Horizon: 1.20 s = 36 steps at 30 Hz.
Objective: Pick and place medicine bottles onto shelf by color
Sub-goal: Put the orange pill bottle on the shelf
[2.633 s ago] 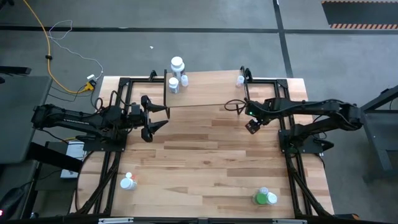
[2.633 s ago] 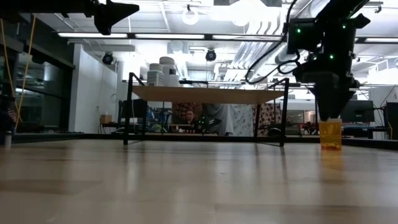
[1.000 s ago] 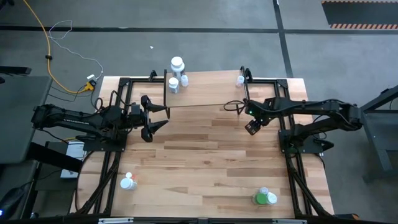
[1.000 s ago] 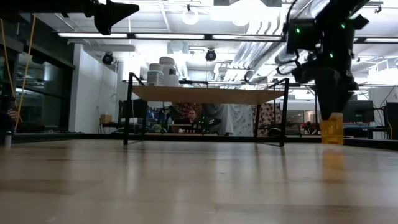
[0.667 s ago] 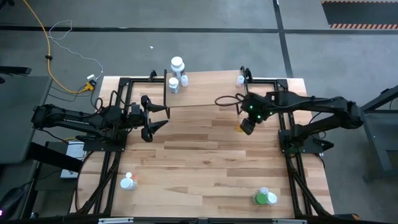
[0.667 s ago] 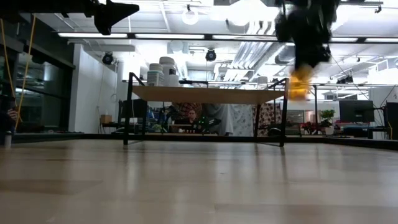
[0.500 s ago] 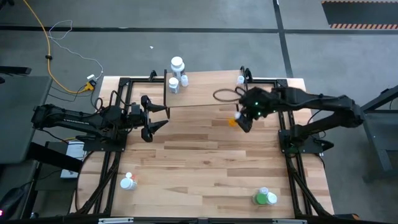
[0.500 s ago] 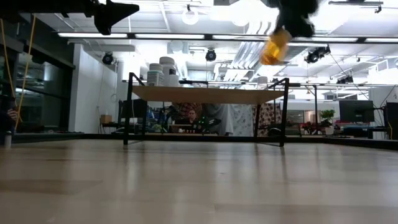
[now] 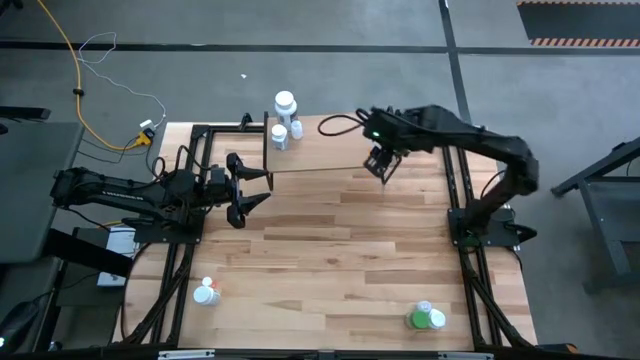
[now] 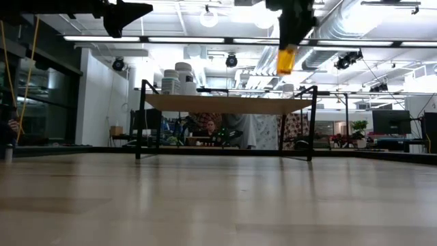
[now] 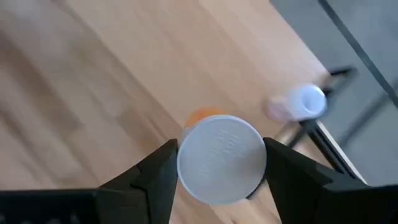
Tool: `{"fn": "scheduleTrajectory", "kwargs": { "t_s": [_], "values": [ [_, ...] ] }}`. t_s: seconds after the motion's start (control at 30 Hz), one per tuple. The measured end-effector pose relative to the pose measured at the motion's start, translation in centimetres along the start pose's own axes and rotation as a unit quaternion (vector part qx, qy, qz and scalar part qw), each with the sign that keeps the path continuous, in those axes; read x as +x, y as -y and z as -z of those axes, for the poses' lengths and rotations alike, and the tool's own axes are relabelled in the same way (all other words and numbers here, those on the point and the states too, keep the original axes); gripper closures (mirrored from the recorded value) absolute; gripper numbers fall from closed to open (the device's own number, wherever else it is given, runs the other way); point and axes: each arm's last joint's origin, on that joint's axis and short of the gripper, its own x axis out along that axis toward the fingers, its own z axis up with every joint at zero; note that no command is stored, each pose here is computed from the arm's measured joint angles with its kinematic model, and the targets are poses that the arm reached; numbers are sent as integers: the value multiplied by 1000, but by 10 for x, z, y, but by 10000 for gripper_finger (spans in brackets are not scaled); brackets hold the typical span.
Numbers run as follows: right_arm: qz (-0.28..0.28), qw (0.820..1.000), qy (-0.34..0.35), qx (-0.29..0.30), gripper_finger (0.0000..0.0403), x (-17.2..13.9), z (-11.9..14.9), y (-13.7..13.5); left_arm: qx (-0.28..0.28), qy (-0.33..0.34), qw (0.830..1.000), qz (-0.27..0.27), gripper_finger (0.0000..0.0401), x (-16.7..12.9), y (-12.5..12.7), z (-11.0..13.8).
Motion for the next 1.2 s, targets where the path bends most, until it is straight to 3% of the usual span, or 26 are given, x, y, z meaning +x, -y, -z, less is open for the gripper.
{"fn": "scheduleTrajectory", "kwargs": {
  "t_s": [0.33,0.6,0.93,1.2],
  "values": [
    [43,995,-85,30,202,51,-20,27,0,0,1000,0,114,0,0,0],
    [21,990,-99,97,195,57,-22,41,0,-1,1000,0,114,0,0,0],
    [17,989,-103,106,180,58,-21,43,0,-1,1000,0,114,0,0,0],
    [9,981,-120,149,179,57,-19,43,0,-1,1000,0,114,0,0,0]
  ]
}}
